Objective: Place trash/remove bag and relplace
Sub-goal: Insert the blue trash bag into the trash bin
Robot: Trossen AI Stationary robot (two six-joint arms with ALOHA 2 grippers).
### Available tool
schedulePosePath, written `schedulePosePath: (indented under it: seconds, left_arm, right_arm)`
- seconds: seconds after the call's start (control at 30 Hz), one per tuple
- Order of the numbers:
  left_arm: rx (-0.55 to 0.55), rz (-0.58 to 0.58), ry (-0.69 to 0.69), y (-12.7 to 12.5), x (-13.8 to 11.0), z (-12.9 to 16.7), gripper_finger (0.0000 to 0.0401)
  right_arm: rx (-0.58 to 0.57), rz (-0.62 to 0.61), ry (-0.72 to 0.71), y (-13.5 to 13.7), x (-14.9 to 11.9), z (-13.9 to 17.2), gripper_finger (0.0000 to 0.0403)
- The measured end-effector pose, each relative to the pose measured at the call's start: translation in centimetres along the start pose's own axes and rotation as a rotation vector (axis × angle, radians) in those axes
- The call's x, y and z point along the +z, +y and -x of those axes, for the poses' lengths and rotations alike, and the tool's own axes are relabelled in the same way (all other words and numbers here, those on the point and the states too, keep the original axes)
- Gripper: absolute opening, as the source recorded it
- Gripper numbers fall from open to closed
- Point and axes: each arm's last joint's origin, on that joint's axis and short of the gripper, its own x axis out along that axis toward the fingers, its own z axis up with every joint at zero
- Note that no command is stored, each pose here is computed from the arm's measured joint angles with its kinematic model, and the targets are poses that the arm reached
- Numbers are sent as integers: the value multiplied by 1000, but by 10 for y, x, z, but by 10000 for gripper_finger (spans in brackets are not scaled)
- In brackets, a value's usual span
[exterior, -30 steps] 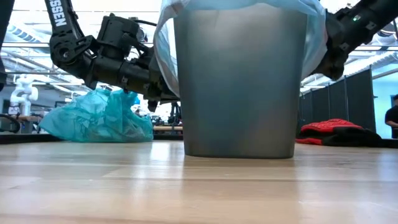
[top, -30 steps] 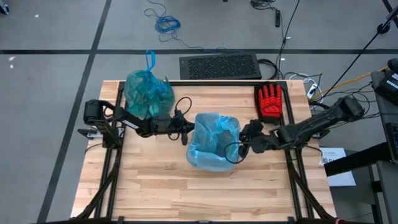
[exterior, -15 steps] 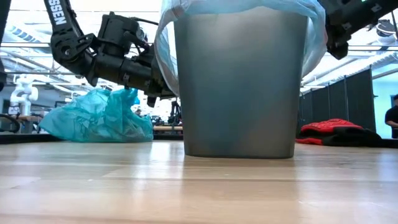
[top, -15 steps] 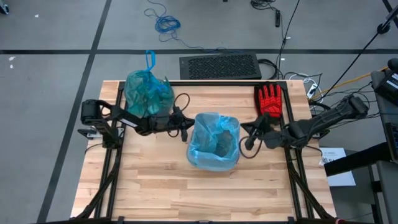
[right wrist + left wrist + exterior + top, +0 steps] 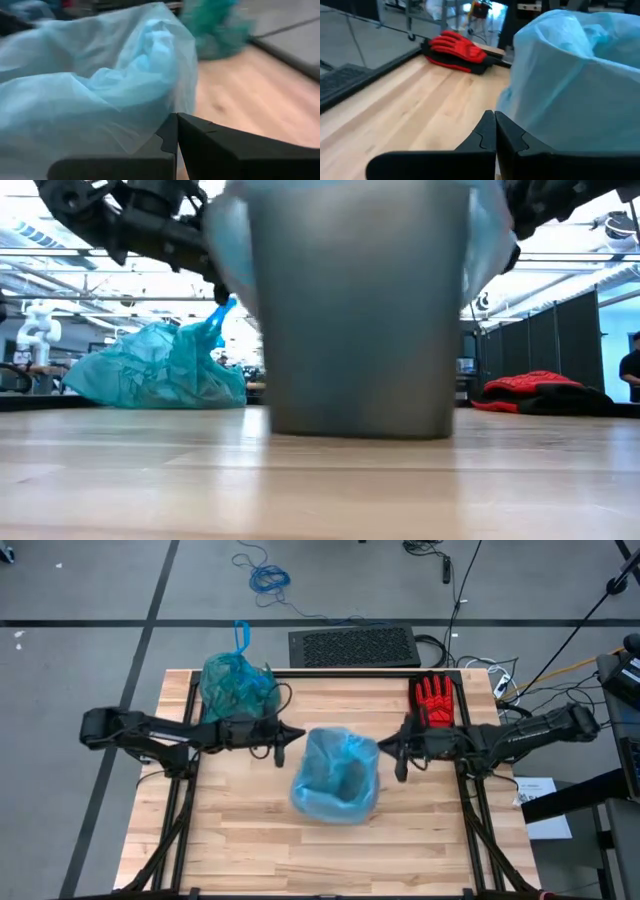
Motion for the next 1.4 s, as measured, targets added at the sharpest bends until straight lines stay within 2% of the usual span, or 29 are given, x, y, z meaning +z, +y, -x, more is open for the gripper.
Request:
schedulePosePath:
  seconds: [0.17, 0.3, 0.4, 0.5, 0.6, 0.7, 0.8, 0.9, 1.0, 1.17, 1.4]
  left_arm:
    - [-66, -16, 43, -18, 1, 12, 0]
    - [-72, -37, 54, -32, 1, 21, 0]
    - [-44, -95, 19, -42, 4, 30, 0]
    - [-14, -130, -64, -50, 15, 44, 0]
    - [-29, -121, -130, -55, 25, 58, 0]
    - [-51, -108, -176, -56, 33, 69, 0]
    - [-30, -113, -216, -56, 39, 79, 0]
    - [38, -121, -231, -53, 41, 86, 0]
    - [85, -99, -227, -50, 42, 91, 0]
    - [91, -86, -205, -48, 40, 95, 0]
    - [94, -91, -187, -48, 39, 95, 0]
  right_arm:
    - [123, -56, 33, 15, -5, 1, 0]
    - [195, -102, 89, 33, -15, 5, 0]
    - [183, -77, 75, 46, -22, 13, 0]
    - [110, 7, 10, 49, -22, 25, 0]
    - [59, 49, -62, 51, -2, 35, 0]
    - [101, 119, -110, 60, 30, 41, 0]
    - [110, 249, -89, 72, 61, 39, 0]
    - [86, 368, -19, 86, 93, 29, 0]
    - [106, 463, 71, 101, 119, 9, 0]
    - [165, 581, 242, 123, 152, -32, 0]
    - [180, 661, 473, 139, 169, -93, 0]
